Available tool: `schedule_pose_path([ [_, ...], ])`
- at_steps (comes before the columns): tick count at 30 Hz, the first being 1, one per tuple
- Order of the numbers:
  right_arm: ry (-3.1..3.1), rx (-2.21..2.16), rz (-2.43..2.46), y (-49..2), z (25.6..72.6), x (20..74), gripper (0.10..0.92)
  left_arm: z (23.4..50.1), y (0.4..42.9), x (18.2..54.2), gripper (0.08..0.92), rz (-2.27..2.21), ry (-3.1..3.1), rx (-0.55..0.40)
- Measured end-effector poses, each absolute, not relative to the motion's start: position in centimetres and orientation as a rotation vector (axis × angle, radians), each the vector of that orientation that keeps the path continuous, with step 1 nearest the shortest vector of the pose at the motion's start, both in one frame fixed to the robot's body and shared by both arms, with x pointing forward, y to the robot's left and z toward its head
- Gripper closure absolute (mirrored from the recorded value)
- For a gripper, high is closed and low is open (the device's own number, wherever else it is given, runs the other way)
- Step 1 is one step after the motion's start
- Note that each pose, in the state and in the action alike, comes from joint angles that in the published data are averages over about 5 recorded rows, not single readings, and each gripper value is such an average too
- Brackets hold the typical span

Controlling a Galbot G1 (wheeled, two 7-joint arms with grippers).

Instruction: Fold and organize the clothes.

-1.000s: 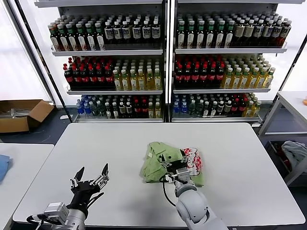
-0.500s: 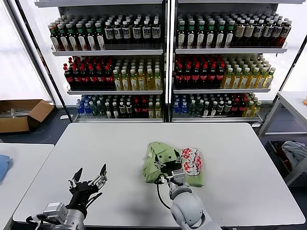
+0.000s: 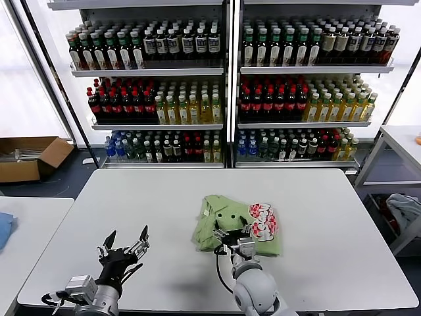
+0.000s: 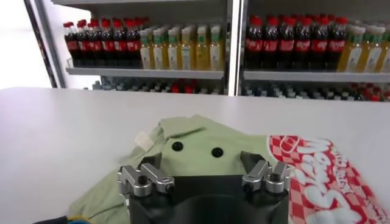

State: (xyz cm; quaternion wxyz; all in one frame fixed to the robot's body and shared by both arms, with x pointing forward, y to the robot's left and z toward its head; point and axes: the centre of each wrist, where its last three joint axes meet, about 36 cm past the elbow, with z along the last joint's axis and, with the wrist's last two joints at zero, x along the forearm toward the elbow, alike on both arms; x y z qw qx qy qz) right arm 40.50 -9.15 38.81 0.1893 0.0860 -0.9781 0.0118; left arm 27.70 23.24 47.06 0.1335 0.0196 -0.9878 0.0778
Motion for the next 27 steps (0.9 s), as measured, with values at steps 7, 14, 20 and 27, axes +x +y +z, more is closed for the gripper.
schedule_pose_path([
  [7, -2.710, 0.221, -0.008, -9.1, 37.9, 40.8, 0.200, 46.8, 23.5, 27.8, 0.177, 0.219, -2.859, 0.059],
  [14, -2.708, 0.220, -0.054, -9.1, 38.0, 41.2, 0.200, 46.8, 23.5, 27.9, 0.177, 0.219, -2.859, 0.059],
  [20, -2.752, 0.232, -0.101, -9.6, 39.4, 41.2, 0.200, 47.1, 23.5, 27.8, 0.177, 0.219, -2.876, 0.067],
  [27, -2.858, 0.230, -0.122, -11.4, 42.9, 40.2, 0.200, 47.6, 23.3, 27.5, 0.177, 0.218, -2.912, 0.084],
])
